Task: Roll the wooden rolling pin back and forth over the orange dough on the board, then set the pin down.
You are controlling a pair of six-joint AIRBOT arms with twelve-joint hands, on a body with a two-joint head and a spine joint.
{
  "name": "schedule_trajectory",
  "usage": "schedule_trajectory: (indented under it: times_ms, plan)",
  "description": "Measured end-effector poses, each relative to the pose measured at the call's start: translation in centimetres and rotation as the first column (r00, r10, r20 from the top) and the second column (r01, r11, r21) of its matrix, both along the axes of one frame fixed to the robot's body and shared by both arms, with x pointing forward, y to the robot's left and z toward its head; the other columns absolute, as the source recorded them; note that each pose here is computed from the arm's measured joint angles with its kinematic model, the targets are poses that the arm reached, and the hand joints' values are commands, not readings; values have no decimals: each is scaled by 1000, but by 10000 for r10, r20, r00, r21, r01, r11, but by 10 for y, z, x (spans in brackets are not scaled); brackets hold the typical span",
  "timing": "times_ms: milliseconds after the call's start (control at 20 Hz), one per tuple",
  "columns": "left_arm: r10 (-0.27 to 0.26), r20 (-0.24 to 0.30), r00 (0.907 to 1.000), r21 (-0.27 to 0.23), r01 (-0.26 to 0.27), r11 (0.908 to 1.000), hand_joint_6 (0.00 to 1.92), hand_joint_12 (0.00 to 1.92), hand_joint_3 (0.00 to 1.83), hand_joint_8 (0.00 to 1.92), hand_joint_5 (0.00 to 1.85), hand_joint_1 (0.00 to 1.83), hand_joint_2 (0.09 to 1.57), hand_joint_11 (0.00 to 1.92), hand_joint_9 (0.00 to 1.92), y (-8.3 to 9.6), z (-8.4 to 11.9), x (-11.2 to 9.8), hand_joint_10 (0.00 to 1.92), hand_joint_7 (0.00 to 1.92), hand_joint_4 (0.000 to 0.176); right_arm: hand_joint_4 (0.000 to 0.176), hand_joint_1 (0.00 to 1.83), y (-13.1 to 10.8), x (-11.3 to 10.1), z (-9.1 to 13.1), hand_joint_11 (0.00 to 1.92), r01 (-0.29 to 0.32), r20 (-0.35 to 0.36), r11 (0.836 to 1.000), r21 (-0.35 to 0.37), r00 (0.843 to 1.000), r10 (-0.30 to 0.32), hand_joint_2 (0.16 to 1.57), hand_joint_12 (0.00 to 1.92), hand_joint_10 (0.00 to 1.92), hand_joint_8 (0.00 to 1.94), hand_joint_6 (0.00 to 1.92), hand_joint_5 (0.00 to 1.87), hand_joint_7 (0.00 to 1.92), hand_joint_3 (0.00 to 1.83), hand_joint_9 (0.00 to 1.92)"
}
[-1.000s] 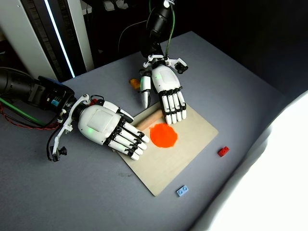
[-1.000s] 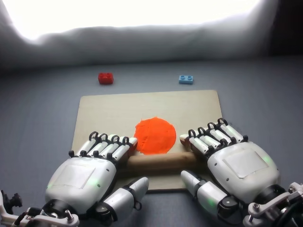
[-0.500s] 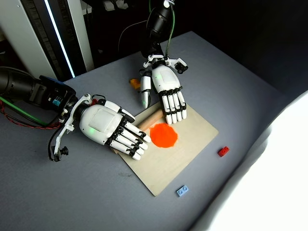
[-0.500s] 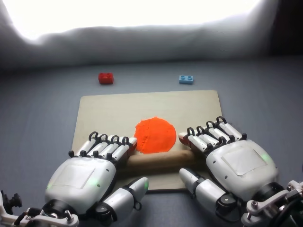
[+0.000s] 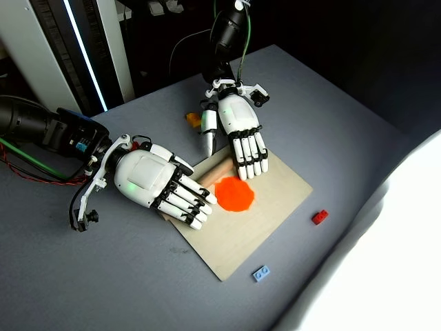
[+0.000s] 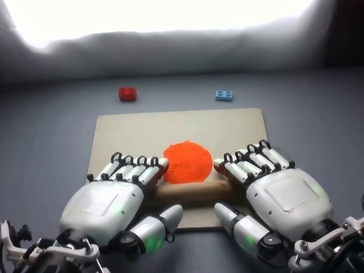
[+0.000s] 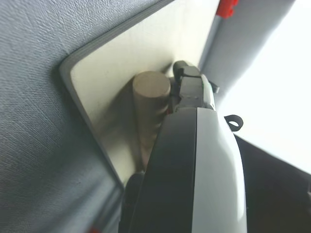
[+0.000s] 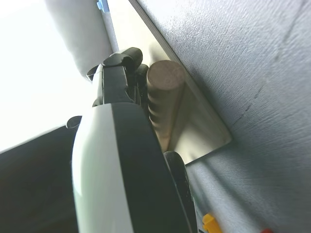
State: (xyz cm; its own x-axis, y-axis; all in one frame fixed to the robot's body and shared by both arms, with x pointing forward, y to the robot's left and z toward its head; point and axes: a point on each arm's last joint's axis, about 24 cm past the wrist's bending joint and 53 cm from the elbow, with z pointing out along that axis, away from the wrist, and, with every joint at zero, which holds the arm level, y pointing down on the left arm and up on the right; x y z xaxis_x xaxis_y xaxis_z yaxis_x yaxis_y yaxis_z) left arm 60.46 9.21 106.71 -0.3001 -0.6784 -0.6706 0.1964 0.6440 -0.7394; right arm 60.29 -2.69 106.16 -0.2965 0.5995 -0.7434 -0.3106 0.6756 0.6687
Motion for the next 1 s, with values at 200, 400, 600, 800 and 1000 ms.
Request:
schedule_trajectory:
  times_ms: [200, 400, 600, 800, 1000]
  plan:
    - [-53, 175, 9998, -98, 55, 9999, 0, 196, 0, 0, 86, 0, 1426, 0, 84, -2, 15, 7, 0, 95, 0, 0, 0, 4, 4, 8, 0, -19, 69, 9999, 130, 10000, 18, 1529, 69, 56, 1, 107, 115, 150, 1, 76]
    - [32, 399, 9992, -155, -26, 9999, 8, 137, 0, 7, 82, 0, 1426, 0, 67, 4, 33, 18, 6, 86, 0, 0, 0, 1, 9, 16, 0, 90, 219, 9998, 188, 9997, -94, 1532, 0, 24, 0, 67, 72, 91, 2, 35]
    - [-29, 636, 9980, -155, 39, 9999, 10, 161, 0, 8, 99, 0, 1428, 0, 77, 6, 55, 28, 7, 107, 0, 0, 0, -5, 9, 38, 0, 138, 338, 9987, 500, 9993, -155, 1533, 0, 27, 8, 66, 86, 107, 2, 50]
    - [-303, 925, 9953, 236, 283, 9993, 15, 139, 0, 11, 127, 0, 1411, 0, 86, 9, 86, 35, 10, 132, 0, 0, 0, -8, 4, 72, 0, 1, 686, 9962, 869, 9976, -61, 1524, 0, 32, 15, 72, 118, 132, 0, 70]
    - [-877, 1354, 9869, 1321, 698, 9888, 10, 196, 0, 7, 162, 0, 1335, 0, 121, 14, 128, 44, 9, 173, 0, 0, 0, -23, 4, 93, 0, 29, 702, 9944, 1055, 9975, -104, 1458, 0, 30, 18, 70, 125, 146, 0, 74]
